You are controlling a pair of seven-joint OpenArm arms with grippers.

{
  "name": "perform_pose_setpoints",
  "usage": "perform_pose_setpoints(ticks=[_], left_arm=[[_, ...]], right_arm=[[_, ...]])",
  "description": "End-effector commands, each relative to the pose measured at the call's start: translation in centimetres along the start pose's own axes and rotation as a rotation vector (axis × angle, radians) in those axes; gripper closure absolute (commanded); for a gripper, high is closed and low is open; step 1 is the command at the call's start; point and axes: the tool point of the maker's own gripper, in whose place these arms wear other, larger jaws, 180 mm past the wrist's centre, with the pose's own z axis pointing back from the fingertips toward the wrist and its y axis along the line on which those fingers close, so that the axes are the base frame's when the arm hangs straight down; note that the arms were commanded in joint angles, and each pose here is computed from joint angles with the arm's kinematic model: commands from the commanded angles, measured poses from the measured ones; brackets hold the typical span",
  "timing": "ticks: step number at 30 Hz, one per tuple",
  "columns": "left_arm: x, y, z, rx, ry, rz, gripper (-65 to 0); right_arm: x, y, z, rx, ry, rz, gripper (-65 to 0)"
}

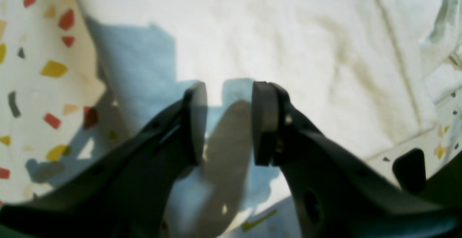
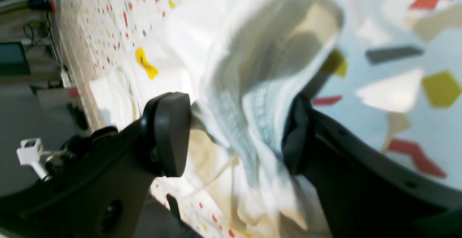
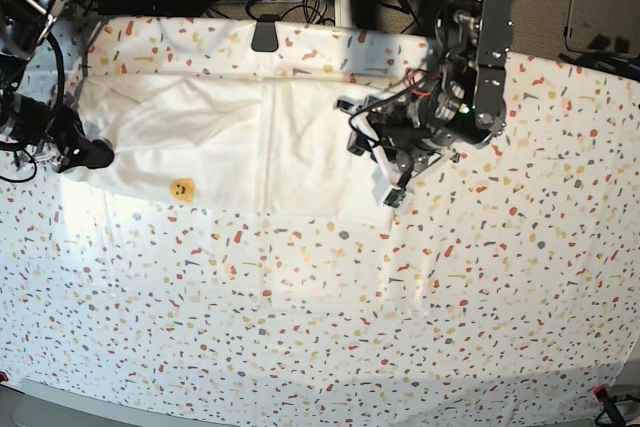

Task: Fold the T-shirt properly

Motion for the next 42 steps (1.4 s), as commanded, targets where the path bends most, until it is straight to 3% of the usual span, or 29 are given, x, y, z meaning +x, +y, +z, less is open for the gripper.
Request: perform_pose_setpoints(ticks=[1, 3, 4, 9, 17, 24, 29, 37, 42], left_arm=[[1.8, -0.3, 0.3, -0.007, -0.054, -0.006, -20.7], [2.1, -0.3, 0.3, -0.006, -0.073, -0.007, -20.7], [2.3, -0.3, 0.4, -0.006, -0.086, -0.007, -20.7], [2.6, -0.3, 0.4, -0.007, -0.102, -0.006, -20.7], [3.4, -0.6, 0.3, -0.005, -0.145, -0.026, -20.7], [2.1, -1.9, -2.5, 0.024, -0.097, -0.123, -20.6], [2.3, -0.3, -4.9, 0.105, -0.044, -0.163, -20.6], [3.9, 1.8, -7.0, 0.118, 0.006, -0.163, -20.7], [5.0, 0.8, -6.6, 0.059, -0.002, -0.104, -20.7]], right_arm=[[-0.8, -0.8, 0.7, -0.046, 0.066, 0.007, -38.1], [-0.9, -0.8, 0.7, -0.038, 0.061, 0.004, -37.8], [-0.8, -0.6, 0.7, -0.028, 0.058, 0.003, -34.7], [-0.8, -0.5, 0.6, -0.025, 0.061, 0.005, 0.0], [1.7, 1.7, 0.6, 0.041, 0.001, 0.027, 0.0], [5.9, 4.8, 1.1, 0.109, -0.086, 0.076, 0.0], [7.8, 6.3, 1.6, 0.143, -0.13, 0.097, 0.0], [9.4, 6.1, 3.8, 0.132, -0.173, 0.115, 0.0], [10.1, 7.1, 4.0, 0.177, -0.204, 0.117, 0.0]])
